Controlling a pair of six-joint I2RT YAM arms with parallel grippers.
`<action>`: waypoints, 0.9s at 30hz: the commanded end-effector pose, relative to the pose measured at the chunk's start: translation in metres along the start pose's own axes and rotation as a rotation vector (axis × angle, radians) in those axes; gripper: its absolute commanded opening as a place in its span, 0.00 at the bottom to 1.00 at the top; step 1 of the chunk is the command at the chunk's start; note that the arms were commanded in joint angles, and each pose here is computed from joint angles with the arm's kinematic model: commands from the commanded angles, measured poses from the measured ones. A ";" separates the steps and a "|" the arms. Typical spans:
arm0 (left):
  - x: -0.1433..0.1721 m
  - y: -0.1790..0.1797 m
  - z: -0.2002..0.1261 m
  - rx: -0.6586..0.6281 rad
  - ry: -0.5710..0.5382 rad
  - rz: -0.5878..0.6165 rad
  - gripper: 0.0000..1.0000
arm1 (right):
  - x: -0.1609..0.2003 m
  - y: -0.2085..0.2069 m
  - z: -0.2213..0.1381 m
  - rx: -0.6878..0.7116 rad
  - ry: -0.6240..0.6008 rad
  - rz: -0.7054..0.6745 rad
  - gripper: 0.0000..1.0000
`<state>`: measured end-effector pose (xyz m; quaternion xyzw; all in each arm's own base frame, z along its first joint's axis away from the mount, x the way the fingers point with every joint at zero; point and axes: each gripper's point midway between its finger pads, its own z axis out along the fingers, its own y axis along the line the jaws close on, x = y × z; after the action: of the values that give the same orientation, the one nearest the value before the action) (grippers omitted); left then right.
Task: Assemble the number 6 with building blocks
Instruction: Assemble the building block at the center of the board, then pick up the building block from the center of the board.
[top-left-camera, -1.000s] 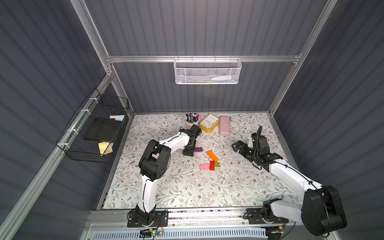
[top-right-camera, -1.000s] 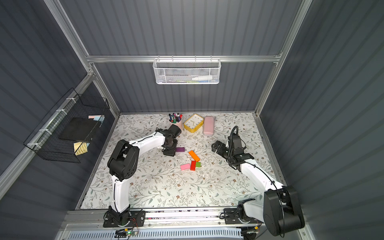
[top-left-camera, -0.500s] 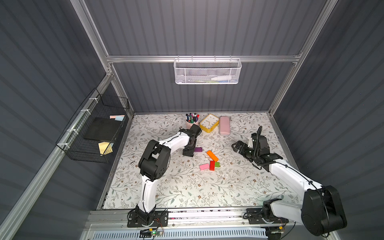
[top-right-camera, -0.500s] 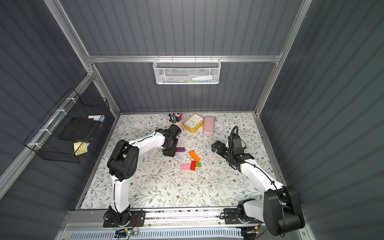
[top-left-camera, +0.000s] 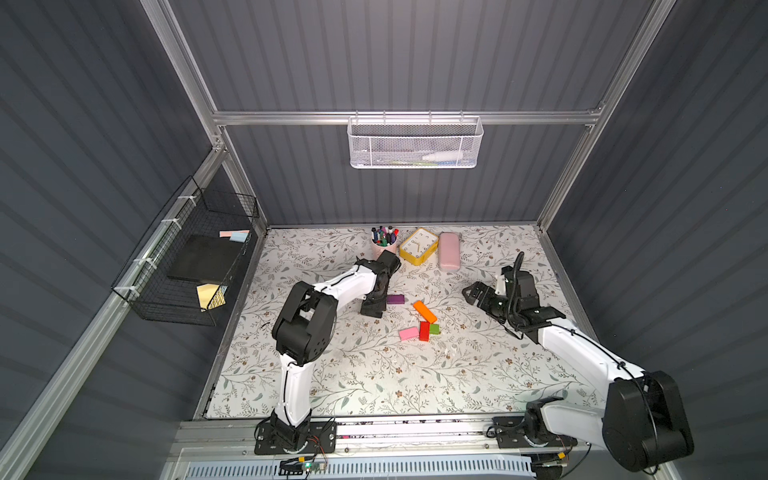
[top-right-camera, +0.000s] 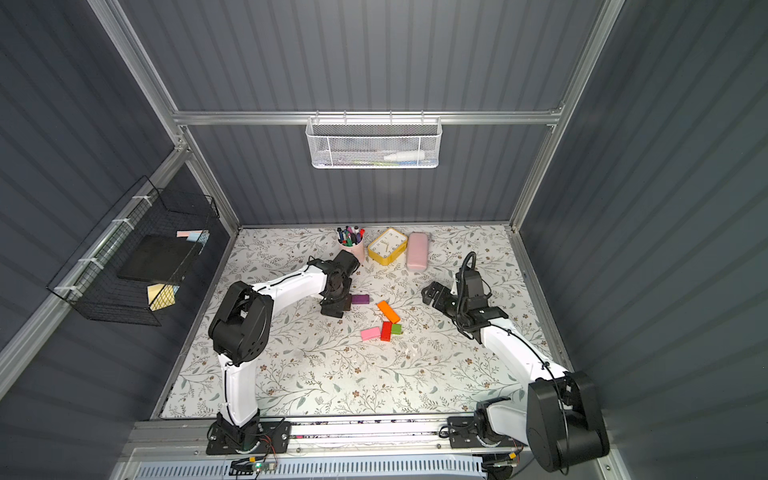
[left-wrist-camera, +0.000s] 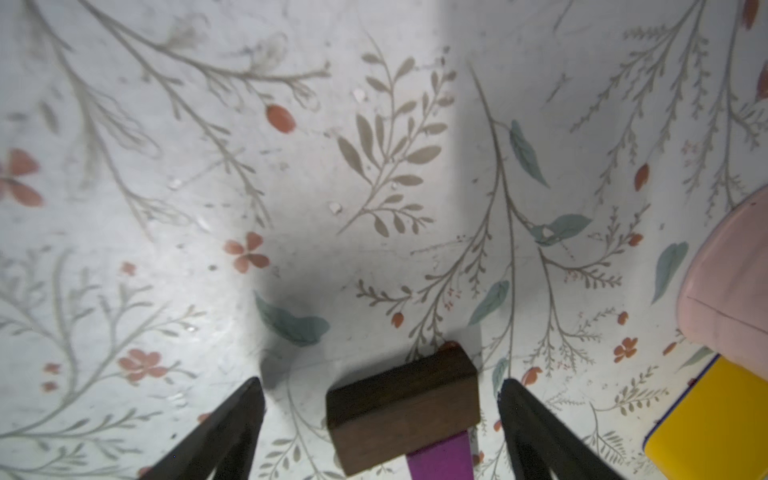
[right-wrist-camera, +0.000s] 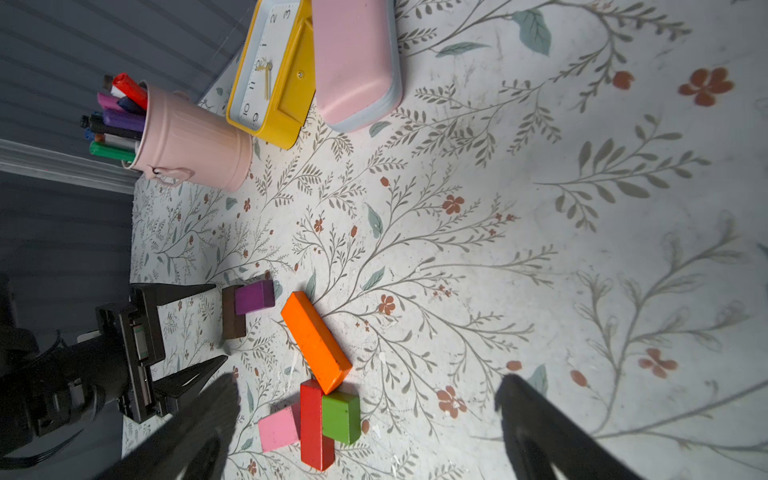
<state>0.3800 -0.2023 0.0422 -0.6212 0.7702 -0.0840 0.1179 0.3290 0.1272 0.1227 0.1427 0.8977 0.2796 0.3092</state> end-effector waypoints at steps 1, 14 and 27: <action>-0.031 0.007 -0.030 0.018 -0.072 -0.003 0.88 | 0.005 0.014 0.000 -0.043 0.031 -0.055 0.96; -0.116 0.048 -0.067 0.026 -0.251 0.222 0.93 | 0.058 0.089 0.024 0.048 0.197 -0.357 0.96; -0.119 0.029 -0.114 0.265 -0.303 0.607 0.99 | 0.073 0.085 0.050 0.235 0.220 -0.314 0.93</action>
<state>0.3401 -0.0754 0.1455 -0.4221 0.8514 -0.0407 0.3086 0.3107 0.2555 0.1082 -0.0172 0.9593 0.1576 0.2337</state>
